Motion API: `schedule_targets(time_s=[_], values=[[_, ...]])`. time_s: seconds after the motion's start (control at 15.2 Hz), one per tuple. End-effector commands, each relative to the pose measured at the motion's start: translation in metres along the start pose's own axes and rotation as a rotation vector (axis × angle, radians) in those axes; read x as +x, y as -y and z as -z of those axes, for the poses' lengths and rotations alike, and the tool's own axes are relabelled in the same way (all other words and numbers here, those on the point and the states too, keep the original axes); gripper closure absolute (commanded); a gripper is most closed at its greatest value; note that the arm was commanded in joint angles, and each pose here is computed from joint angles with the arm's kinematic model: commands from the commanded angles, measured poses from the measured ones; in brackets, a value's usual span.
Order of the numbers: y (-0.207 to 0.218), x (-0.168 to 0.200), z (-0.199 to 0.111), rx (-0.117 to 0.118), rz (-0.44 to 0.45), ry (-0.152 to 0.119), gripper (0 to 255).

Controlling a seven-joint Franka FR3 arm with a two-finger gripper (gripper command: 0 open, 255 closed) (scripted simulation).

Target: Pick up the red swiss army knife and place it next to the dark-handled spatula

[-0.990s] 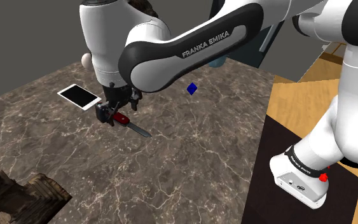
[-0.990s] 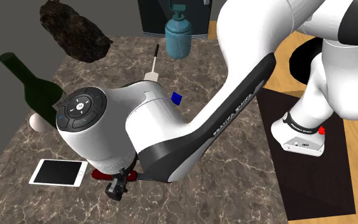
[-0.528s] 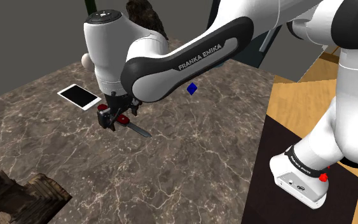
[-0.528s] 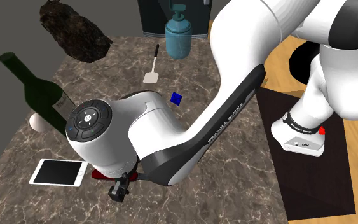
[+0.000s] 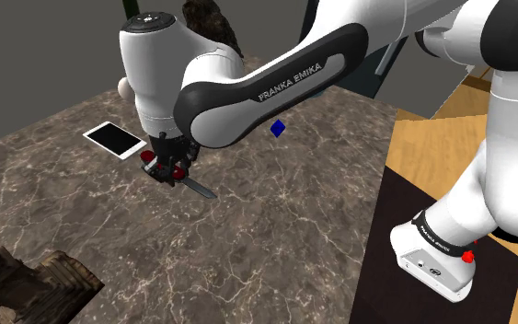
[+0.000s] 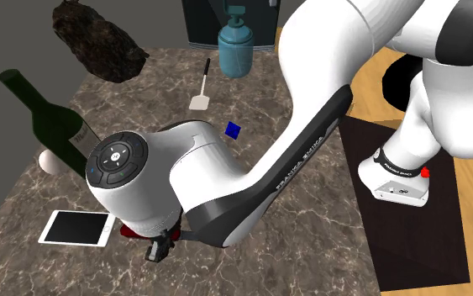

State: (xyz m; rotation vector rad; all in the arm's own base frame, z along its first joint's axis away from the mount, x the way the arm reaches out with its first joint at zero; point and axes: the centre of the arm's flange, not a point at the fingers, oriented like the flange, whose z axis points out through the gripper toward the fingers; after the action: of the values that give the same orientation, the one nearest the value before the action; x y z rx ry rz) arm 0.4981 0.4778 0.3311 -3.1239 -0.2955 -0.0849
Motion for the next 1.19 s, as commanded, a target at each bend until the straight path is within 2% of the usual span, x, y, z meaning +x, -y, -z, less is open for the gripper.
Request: schedule_targets(time_s=[0.0, 0.4, 1.12], values=[[-0.003, 0.0, -0.005, -0.007, -0.003, 0.007, 255], [-0.003, 0.001, -0.004, -0.007, -0.003, 0.007, 255], [-0.004, 0.004, 0.054, -0.007, -0.003, 0.007, 255]])
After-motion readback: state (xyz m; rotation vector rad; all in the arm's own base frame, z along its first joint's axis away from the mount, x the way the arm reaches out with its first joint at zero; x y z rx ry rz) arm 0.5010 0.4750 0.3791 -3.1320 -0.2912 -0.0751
